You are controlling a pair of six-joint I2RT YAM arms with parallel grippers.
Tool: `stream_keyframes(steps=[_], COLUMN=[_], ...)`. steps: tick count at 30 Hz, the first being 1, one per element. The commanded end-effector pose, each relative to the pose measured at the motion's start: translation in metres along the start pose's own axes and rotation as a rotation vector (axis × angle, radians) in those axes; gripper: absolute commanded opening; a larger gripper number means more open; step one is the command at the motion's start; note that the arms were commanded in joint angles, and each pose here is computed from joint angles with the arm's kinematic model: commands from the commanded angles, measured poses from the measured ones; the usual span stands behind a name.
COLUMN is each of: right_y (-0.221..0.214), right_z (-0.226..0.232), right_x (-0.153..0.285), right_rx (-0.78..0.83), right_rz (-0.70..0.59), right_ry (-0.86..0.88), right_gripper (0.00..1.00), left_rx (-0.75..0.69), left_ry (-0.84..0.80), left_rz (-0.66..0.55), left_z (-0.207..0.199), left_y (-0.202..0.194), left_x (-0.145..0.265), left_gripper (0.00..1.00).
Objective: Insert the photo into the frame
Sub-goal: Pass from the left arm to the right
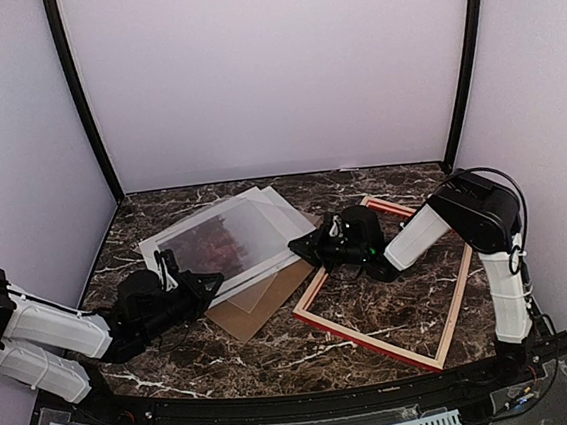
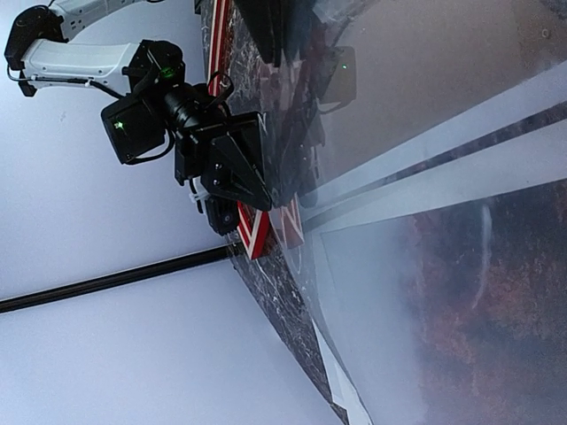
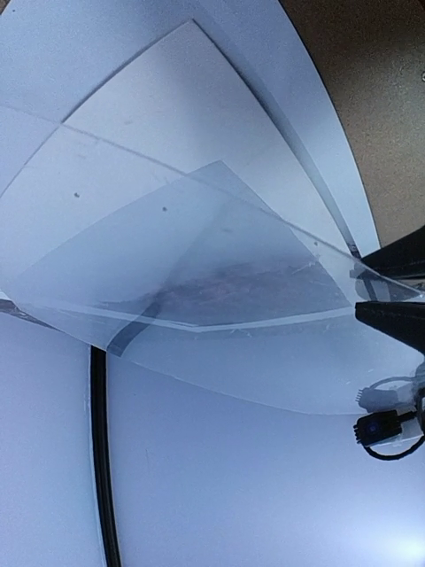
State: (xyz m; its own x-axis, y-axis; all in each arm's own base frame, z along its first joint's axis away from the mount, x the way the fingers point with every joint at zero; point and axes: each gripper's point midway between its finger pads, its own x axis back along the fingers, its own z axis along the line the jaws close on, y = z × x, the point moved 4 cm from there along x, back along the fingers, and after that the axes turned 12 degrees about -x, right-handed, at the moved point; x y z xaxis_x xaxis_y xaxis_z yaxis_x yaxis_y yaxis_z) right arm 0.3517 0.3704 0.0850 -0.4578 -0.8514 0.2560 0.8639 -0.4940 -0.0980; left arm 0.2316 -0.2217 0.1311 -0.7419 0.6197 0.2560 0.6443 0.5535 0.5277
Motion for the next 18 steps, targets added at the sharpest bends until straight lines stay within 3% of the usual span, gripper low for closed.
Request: stream_keyframes(steps=[1,3,9,11,14,15,18], right_y=[0.002,0.002,0.007,0.009,0.012,0.013,0.015], right_z=[0.024,0.029,0.04,0.041,0.045,0.047,0.054], right_x=[0.003,0.005,0.015,0.02,0.028,0.031,0.038], right_rx=[0.019,0.022,0.04,0.045,0.063,0.071,0.096], right_rz=[0.0,0.001,-0.002,-0.006,-0.011,-0.015,-0.013], right_ry=[0.122,0.14,0.165,0.165,0.161,0.161,0.169], right_gripper=[0.05,0.0,0.0,0.0,0.0,0.0,0.0], left_rx=[-0.022,-0.023,-0.024,-0.03,-0.044,-0.051,-0.068], left_ry=[-0.035,-0.031,-0.022,-0.018,-0.001,0.01,0.017], left_rz=[0.034,0.042,0.047,0.044,0.048,0.054,0.073], left_z=[-0.009,-0.007,-0.003,-0.002,0.0,0.002,0.002], left_y=[-0.006,-0.008,-0.011,-0.01,-0.01,-0.011,-0.013], left_x=[-0.002,-0.003,0.0,0.001,0.002,0.002,0.002], left_gripper=[0.03,0.03,0.08,0.15,0.35,0.48,0.6])
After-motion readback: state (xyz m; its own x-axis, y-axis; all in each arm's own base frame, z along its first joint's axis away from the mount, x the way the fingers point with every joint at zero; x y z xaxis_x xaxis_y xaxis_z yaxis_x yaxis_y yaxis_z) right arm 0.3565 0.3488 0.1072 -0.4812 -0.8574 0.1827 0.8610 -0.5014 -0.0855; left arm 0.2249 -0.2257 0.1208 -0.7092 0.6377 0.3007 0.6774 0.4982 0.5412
